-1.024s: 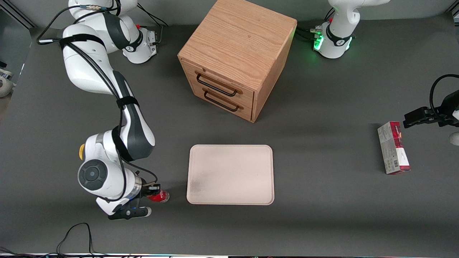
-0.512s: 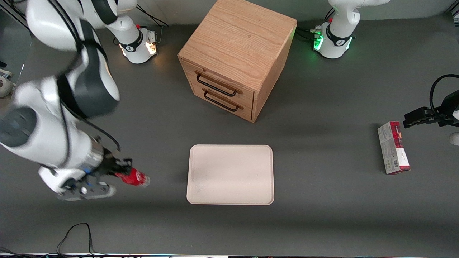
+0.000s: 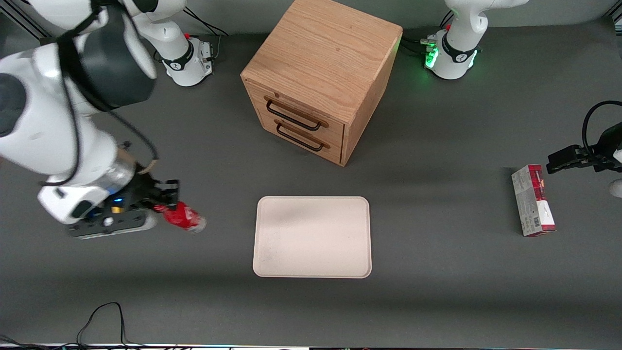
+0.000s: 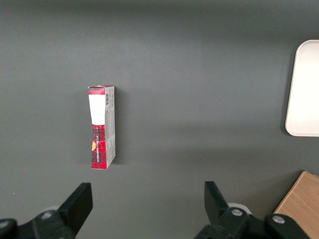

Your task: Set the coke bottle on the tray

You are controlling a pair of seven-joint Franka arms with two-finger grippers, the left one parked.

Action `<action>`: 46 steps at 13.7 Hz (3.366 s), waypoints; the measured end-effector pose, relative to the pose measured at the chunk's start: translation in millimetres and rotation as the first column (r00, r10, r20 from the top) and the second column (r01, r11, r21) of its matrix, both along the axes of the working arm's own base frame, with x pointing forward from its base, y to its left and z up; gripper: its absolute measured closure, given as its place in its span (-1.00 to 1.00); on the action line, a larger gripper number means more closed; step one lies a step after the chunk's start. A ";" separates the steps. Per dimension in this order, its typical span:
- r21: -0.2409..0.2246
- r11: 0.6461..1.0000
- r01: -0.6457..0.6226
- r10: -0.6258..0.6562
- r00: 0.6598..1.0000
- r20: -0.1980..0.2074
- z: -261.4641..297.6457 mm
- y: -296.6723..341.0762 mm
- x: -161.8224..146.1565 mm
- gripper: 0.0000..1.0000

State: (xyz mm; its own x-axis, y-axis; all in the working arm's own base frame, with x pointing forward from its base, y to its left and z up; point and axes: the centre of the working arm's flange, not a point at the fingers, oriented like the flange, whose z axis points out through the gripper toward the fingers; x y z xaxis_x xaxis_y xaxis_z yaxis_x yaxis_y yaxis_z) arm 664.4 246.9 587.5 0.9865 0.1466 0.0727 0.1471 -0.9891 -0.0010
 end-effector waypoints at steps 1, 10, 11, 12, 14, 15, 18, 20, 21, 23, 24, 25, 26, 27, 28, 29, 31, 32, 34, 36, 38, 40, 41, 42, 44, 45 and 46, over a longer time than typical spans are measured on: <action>-0.005 1.000 -0.018 0.018 1.000 0.016 -1.3 25.4 -7.0 0.37; -0.011 1.000 -0.029 0.029 0.996 0.085 -62.7 108.5 -5.5 0.37; -0.013 1.000 -0.028 0.029 0.996 0.084 -92.5 111.7 5.7 0.37; -0.017 0.999 -0.028 0.030 0.997 0.077 -124.6 115.3 15.5 0.37; -0.031 0.999 -0.032 0.034 0.998 0.051 -187.1 121.8 28.0 0.37; -0.036 0.999 -0.034 0.036 0.998 0.043 -210.4 123.9 31.5 0.37; -0.043 0.998 -0.036 0.037 0.999 0.031 -257.4 125.4 37.9 0.37; -0.044 0.998 -0.037 0.038 0.999 0.028 -268.1 125.7 38.7 0.37; -0.044 0.998 -0.037 0.038 0.999 0.029 -267.6 125.6 38.7 0.30; -0.044 0.998 -0.037 0.038 0.999 0.029 -267.6 125.6 38.8 0.12; -0.043 0.998 -0.037 0.038 0.999 0.030 -267.3 125.7 38.8 -0.09; -0.042 0.998 -0.037 0.038 0.999 0.032 -265.7 125.8 39.0 -0.31; -0.040 0.999 -0.036 0.038 0.999 0.037 -260.9 125.9 39.1 -0.53; -0.037 0.999 -0.035 0.037 0.998 0.043 -249.6 125.5 38.6 -0.76; -0.035 0.999 -0.033 0.035 0.998 0.048 -230.0 124.3 36.7 -0.97; -0.033 0.999 -0.031 0.032 0.998 0.053 -202.1 122.2 32.9 -1.00; -0.032 0.999 -0.025 0.026 0.998 0.056 -135.5 114.2 17.7 -1.00; -0.032 0.999 -0.022 0.024 0.998 0.056 -101.8 109.5 7.1 -1.00; -0.031 0.999 -0.018 0.020 0.998 0.056 -42.3 98.5 -16.1 -1.00; -0.050 0.999 -0.009 0.010 1.000 0.020 -3.6 83.2 -38.9 -1.00; -0.073 0.997 0.017 -0.017 1.000 0.001 13.0 61.8 -48.9 -1.00; -0.091 0.995 0.042 -0.043 0.999 -0.016 22.3 19.2 -49.2 -1.00; -0.087 0.995 0.049 -0.051 0.998 -0.029 26.7 -11.0 -47.0 -1.00; -0.061 0.996 0.059 -0.062 0.997 -0.047 31.3 -46.0 -44.4 -1.00; -0.005 0.997 0.081 -0.081 0.995 -0.051 39.4 -121.8 -43.4 -1.00; 0.006 0.995 0.097 -0.097 0.994 -0.044 39.8 -151.1 -47.6 -1.00; 0.012 0.994 0.108 -0.107 0.993 -0.039 37.8 -174.4 -54.0 -1.00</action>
